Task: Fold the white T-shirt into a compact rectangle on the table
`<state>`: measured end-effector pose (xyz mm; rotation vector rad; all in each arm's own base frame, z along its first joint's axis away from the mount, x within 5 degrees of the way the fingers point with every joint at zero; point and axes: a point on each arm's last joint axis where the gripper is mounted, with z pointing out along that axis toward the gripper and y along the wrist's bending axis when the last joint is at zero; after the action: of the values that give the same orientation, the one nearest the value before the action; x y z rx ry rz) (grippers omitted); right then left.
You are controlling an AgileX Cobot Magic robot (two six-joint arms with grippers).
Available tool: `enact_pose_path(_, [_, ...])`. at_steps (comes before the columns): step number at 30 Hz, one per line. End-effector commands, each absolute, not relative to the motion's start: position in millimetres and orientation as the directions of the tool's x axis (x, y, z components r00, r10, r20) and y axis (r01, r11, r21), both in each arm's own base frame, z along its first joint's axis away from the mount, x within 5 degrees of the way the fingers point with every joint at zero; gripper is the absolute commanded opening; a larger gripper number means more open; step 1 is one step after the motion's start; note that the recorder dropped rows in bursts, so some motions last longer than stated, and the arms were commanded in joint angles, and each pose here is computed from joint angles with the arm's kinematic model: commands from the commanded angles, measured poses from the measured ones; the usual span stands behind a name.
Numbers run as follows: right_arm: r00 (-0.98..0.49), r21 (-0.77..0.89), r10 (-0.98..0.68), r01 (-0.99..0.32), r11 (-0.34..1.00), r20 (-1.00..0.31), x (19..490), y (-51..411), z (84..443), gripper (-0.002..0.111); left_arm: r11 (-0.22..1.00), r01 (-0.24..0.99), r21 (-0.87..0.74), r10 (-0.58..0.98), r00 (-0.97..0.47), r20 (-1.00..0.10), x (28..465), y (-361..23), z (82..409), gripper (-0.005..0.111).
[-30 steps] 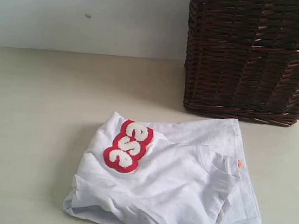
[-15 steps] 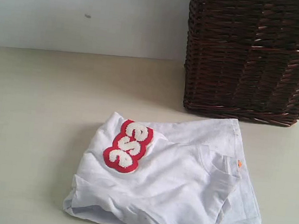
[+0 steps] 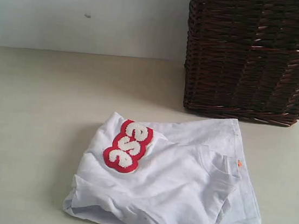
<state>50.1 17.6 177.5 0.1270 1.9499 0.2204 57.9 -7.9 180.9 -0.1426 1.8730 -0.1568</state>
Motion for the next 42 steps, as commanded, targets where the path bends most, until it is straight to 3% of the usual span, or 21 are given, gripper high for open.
enact_pose_path(1, [-0.378, 0.212, 0.191, -0.017, 0.977, -0.906, 50.1, 17.7, 176.2, 0.0, 0.986, -0.043, -0.163, -0.168, -0.287, -0.943, 57.7, -5.2, 180.7, 0.0])
enact_pose_path(16, [-0.376, 0.212, 0.191, -0.015, 0.977, -0.907, 50.1, 17.6, 176.8, 0.0, 0.987, -0.043, -0.157, -0.162, -0.288, -0.944, 57.7, -5.2, 180.7, 0.0])
enact_pose_path(18, [-0.429, 0.235, 0.215, 0.007, 0.972, -0.877, 55.7, 16.0, 185.5, 0.0, 0.987, -0.043, -0.157, -0.162, -0.288, -0.944, 57.7, -5.2, 180.7, 0.0])
enact_pose_path(21, [-0.579, 0.396, 0.381, 0.106, 0.912, -0.721, 92.0, 8.9, 204.0, 0.0, 0.987, -0.043, -0.157, -0.162, -0.288, -0.944, 57.7, -5.2, 180.7, 0.0])
enact_pose_path(24, [-0.536, 0.611, 0.621, 0.227, 0.758, -0.572, 141.5, 5.1, 222.0, 0.0, 0.987, -0.043, -0.157, -0.162, -0.288, -0.944, 57.7, -5.2, 180.7, 0.0])
enact_pose_path(26, [-0.498, 0.668, 0.715, 0.311, 0.676, -0.491, 171.3, -2.0, 226.8, 0.0, 0.987, -0.043, -0.157, -0.162, -0.288, -0.944, 57.7, -5.2, 180.7, 0.0])
enact_pose_path(34, [-0.452, 0.654, 0.782, 0.441, 0.615, -0.43, 205.3, -15.7, 213.9, 0.0, 0.987, -0.043, -0.157, -0.162, -0.288, -0.944, 57.7, -5.2, 180.7, 0.0])
enact_pose_path(36, [-0.532, 0.596, 0.703, 0.396, 0.699, -0.472, 206.4, -14.2, 208.0, 0.0, 0.987, -0.043, -0.157, -0.162, -0.288, -0.944, 57.7, -5.2, 180.7, 0.0])
enact_pose_path(38, [-0.666, 0.52, 0.536, 0.252, 0.816, -0.518, 207.6, -7.4, 201.1, 0.0, 0.987, -0.043, -0.157, -0.162, -0.288, -0.944, 57.7, -5.2, 180.7, 0.0])
enact_pose_path(40, [-0.789, 0.453, 0.249, -0.042, 0.891, -0.562, 210.5, 5.5, 196.4, 0.0, 0.987, -0.043, -0.157, -0.162, -0.288, -0.944, 57.7, -5.2, 180.7, 0.0])
enact_pose_path(42, [-0.79, 0.429, -0.042, -0.375, 0.822, -0.611, 213.2, 19.9, 195.7, 0.0, 0.987, -0.043, -0.157, -0.162, -0.288, -0.944, 57.7, -5.2, 180.7, 0.0])
